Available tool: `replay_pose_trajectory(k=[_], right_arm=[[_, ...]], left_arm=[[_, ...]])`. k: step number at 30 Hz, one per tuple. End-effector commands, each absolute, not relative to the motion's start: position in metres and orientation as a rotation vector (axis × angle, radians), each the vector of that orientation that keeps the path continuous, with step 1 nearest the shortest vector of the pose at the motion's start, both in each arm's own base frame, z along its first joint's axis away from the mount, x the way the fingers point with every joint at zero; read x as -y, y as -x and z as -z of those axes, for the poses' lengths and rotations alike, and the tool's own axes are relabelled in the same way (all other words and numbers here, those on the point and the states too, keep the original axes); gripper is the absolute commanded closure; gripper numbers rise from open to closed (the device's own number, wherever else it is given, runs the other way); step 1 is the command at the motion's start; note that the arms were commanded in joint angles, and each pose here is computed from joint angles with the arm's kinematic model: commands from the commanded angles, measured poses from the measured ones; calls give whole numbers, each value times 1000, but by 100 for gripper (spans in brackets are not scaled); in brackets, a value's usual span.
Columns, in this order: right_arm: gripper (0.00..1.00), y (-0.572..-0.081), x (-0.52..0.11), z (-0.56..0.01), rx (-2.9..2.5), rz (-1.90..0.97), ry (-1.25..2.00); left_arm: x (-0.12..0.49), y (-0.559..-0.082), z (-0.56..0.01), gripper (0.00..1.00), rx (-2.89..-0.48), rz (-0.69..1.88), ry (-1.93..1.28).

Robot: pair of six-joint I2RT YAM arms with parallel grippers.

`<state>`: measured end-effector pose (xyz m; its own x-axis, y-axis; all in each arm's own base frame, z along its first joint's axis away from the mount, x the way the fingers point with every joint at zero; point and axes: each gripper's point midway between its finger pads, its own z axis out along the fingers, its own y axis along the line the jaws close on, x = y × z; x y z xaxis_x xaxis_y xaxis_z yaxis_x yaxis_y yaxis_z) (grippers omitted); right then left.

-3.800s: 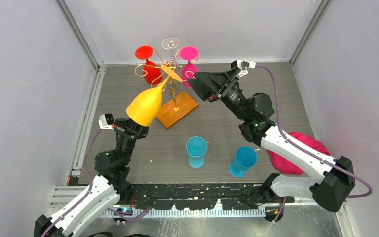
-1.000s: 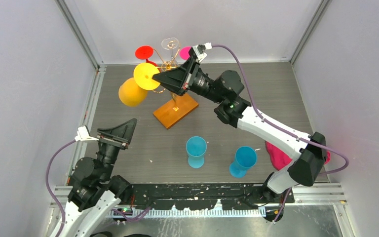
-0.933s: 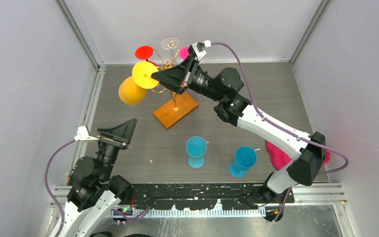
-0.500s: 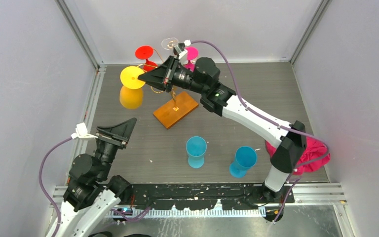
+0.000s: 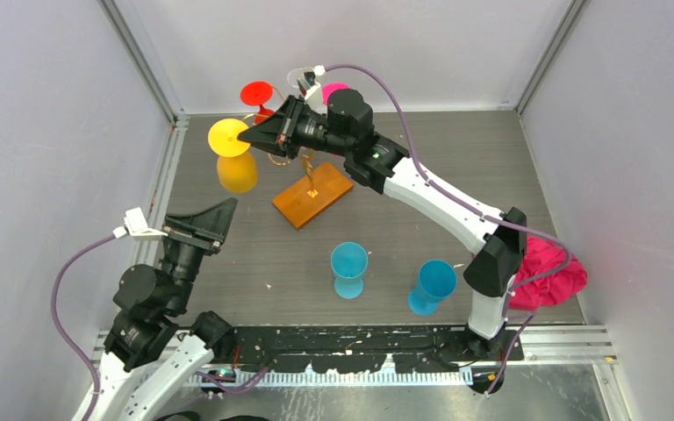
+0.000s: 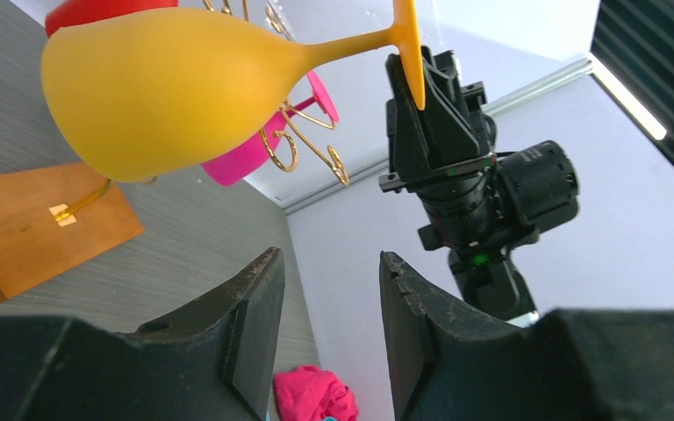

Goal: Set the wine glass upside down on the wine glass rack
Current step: Turn the wine glass upside down at the wine rack.

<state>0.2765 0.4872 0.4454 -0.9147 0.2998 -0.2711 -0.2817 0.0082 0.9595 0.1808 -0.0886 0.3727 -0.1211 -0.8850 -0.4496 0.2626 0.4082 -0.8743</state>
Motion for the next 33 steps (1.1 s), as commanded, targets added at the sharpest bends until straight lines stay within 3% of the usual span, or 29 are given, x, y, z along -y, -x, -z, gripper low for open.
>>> replay_pose_trajectory(k=[1,9,14,22,33], right_arm=[[99,-282,-482,-464,-1848,-1910,22],[99,-297,-480,-458,-1885,-1875,-11],[99,-308,-479,-457,-1895,-1861,-25],[99,-319,-482,-454,-1913,-1843,-29],[99,-331,-477,-449,-1921,-1825,-39]], left_arm=[[79,-189,-401,52,-1268,1023,604],[77,-203,-425,27,-1219,964,606],[73,-211,-440,17,-1183,921,612],[69,-229,-444,15,-1181,825,646],[74,-252,-443,24,-1267,729,697]])
